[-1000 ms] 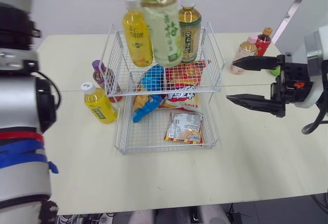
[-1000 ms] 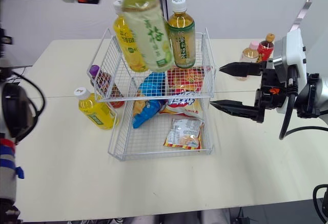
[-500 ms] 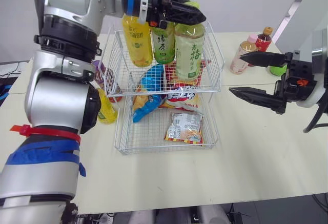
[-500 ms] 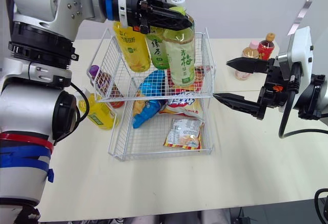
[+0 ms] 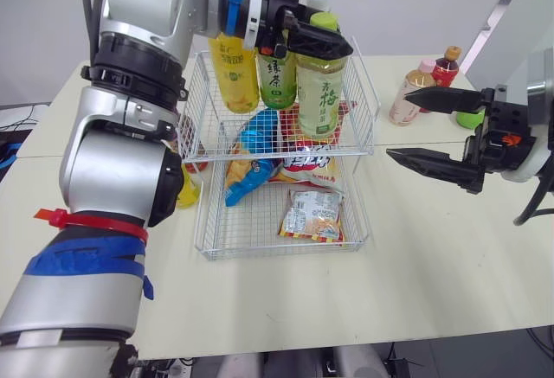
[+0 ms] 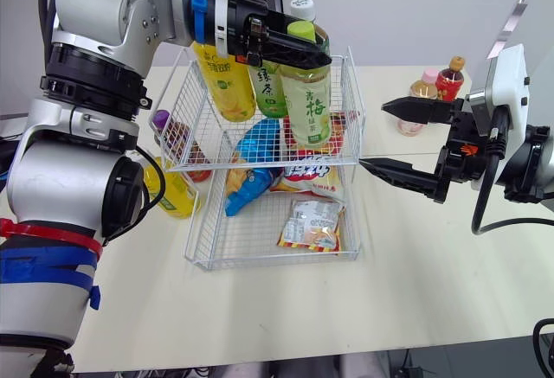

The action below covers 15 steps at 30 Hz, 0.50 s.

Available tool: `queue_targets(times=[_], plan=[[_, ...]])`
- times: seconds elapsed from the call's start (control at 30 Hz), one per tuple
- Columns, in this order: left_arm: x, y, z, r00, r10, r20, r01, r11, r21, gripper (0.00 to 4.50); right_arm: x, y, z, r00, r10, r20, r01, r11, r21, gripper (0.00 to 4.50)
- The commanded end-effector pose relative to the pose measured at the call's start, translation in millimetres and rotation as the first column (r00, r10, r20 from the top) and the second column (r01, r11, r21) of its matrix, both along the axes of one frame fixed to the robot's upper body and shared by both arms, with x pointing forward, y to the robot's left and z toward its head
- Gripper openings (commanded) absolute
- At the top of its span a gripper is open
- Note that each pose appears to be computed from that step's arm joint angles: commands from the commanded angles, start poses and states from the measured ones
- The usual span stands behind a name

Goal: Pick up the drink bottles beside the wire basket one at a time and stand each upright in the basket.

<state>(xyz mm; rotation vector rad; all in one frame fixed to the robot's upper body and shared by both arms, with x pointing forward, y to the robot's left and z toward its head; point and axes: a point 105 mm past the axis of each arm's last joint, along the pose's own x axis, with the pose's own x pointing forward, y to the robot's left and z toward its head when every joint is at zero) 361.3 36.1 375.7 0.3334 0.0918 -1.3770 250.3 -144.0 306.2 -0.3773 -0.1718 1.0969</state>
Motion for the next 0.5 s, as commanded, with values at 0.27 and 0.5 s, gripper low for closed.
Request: queue_targets(times=[0.27, 0.5], plan=[[-36.7, 44.4, 57.6, 0.991, 0.008, 0.131, 0.009, 0.992, -0.124, 4.48, -5.9, -2.0, 12.7, 0.998, -0.002, 0.066, 0.003, 1.0, -0.009, 4.5], [-58.1, 90.1, 48.1, 0.976, 0.108, 0.191, -0.093, 0.992, -0.084, 4.48, -3.7, 3.2, 15.9, 0.996, 0.046, 0.077, -0.044, 0.999, -0.024, 4.5]])
